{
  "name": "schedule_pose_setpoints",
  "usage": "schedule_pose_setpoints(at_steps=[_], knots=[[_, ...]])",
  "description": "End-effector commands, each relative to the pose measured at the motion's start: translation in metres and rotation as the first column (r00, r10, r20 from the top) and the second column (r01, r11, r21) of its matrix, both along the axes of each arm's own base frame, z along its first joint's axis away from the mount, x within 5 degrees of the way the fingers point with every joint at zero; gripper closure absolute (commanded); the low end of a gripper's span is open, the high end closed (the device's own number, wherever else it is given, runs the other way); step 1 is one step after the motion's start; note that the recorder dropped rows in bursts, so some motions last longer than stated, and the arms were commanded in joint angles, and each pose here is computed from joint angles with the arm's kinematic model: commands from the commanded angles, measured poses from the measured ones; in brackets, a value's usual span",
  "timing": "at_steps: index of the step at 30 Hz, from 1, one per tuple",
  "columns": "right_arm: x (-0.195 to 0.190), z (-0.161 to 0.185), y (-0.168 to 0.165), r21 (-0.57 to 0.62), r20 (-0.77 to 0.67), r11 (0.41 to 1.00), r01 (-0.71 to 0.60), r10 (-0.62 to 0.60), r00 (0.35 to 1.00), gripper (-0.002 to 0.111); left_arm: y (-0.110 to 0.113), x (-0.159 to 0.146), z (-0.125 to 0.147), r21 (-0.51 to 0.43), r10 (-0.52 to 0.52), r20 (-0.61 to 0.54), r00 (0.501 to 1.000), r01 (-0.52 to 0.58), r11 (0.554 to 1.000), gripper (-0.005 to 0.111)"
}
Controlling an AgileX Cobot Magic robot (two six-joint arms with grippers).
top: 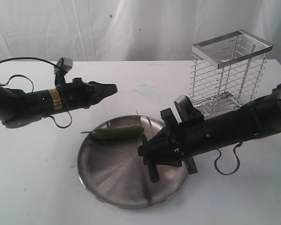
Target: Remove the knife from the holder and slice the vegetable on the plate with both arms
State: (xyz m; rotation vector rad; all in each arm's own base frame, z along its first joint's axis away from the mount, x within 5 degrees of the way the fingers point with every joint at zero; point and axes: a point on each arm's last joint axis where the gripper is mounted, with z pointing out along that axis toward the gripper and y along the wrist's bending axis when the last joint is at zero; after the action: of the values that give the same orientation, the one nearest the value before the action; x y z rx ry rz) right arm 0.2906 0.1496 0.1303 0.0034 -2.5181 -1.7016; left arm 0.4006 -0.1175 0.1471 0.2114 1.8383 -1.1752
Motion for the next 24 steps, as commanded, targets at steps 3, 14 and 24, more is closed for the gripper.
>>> schedule_pose_setpoints(at_steps=[3, 14, 24], knots=[[-0.004, -0.008, -0.006, 0.014, 0.001, 1.0, 0.014, -0.014, 1.0, 0.108, -0.027, -0.006, 0.007, 0.039, -0.125, 0.056, 0.991, 0.123, 0.992, 0.107], [-0.011, -0.016, -0.008, -0.013, -0.009, 1.0, 0.018, -0.018, 1.0, 0.108, -0.037, -0.012, 0.0, 0.091, -0.193, 0.072, 0.979, 0.186, 0.978, 0.107], [-0.011, -0.016, -0.008, -0.01, -0.01, 1.0, 0.019, -0.019, 1.0, 0.108, -0.042, -0.014, 0.0, 0.1, -0.214, 0.075, 0.974, 0.206, 0.973, 0.107]])
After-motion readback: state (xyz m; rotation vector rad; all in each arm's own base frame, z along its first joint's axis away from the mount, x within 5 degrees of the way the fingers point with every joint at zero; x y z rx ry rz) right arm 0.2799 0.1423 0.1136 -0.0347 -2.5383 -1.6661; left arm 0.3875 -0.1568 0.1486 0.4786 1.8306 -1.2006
